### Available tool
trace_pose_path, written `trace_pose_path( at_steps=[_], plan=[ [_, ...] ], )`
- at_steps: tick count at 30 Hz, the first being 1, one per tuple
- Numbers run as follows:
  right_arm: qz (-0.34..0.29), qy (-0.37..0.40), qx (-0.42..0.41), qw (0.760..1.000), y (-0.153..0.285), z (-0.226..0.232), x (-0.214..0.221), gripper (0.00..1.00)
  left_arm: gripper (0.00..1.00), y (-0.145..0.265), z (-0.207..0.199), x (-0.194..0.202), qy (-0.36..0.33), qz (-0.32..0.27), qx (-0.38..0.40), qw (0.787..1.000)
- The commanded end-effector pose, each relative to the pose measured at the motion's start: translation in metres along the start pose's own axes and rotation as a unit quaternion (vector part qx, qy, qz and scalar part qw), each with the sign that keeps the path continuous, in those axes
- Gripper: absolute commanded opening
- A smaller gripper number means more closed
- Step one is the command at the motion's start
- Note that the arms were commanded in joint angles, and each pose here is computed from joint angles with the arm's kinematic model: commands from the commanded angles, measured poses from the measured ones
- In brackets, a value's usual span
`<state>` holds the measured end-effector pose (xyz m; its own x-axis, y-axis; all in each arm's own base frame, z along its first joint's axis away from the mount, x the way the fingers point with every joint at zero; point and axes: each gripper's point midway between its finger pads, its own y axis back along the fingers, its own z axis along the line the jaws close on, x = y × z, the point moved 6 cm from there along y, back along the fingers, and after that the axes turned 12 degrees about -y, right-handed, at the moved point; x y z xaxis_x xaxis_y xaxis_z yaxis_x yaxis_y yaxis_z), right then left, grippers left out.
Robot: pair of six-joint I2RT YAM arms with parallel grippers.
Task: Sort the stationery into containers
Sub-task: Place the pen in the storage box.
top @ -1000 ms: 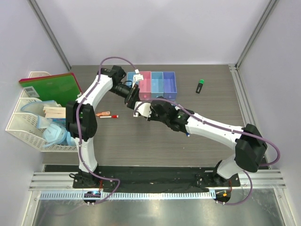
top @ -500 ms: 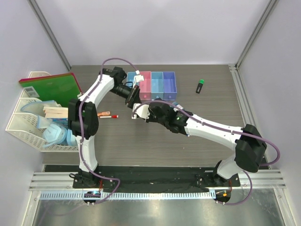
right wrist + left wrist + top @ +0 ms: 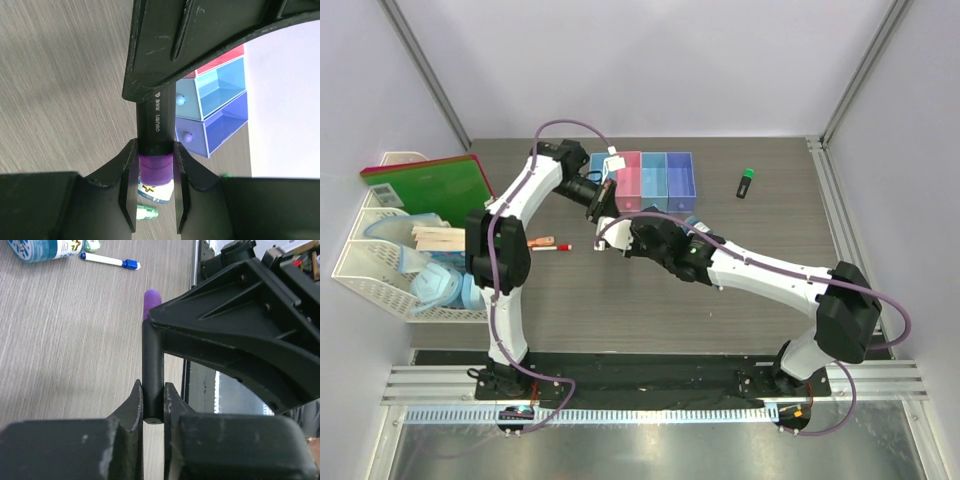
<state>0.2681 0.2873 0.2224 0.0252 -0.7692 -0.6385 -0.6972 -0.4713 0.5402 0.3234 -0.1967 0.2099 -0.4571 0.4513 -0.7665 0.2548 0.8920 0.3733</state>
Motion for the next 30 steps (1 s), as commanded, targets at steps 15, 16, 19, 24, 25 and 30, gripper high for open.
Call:
trace_pose_path(
  at_steps=[15,16,19,24,25,30],
  plan=[
    [-0.058,-0.057,0.082,0.993,0.020,-0.028,-0.036,0.61,0.00,0.003,0.009,-0.014,0.003,-0.024,-0.064,0.998],
    [-0.062,-0.061,0.088,0.992,0.022,-0.031,-0.036,0.61,0.00,0.005,0.019,-0.016,-0.015,-0.024,-0.096,0.995],
    [-0.080,-0.080,0.128,0.985,0.036,-0.048,-0.036,0.61,0.00,0.009,0.032,-0.019,0.008,-0.029,-0.156,0.987],
    [-0.070,-0.122,0.235,0.962,0.043,-0.096,-0.003,0.68,0.00,0.035,0.071,-0.036,-0.006,-0.042,-0.358,0.933],
    [-0.069,-0.134,0.247,0.957,0.043,-0.104,0.002,0.68,0.00,0.041,0.077,-0.038,-0.009,-0.043,-0.384,0.922],
    [-0.020,-0.222,0.319,0.921,0.029,-0.160,0.058,0.67,0.00,0.066,0.112,-0.049,-0.011,-0.052,-0.521,0.852]
  ],
)
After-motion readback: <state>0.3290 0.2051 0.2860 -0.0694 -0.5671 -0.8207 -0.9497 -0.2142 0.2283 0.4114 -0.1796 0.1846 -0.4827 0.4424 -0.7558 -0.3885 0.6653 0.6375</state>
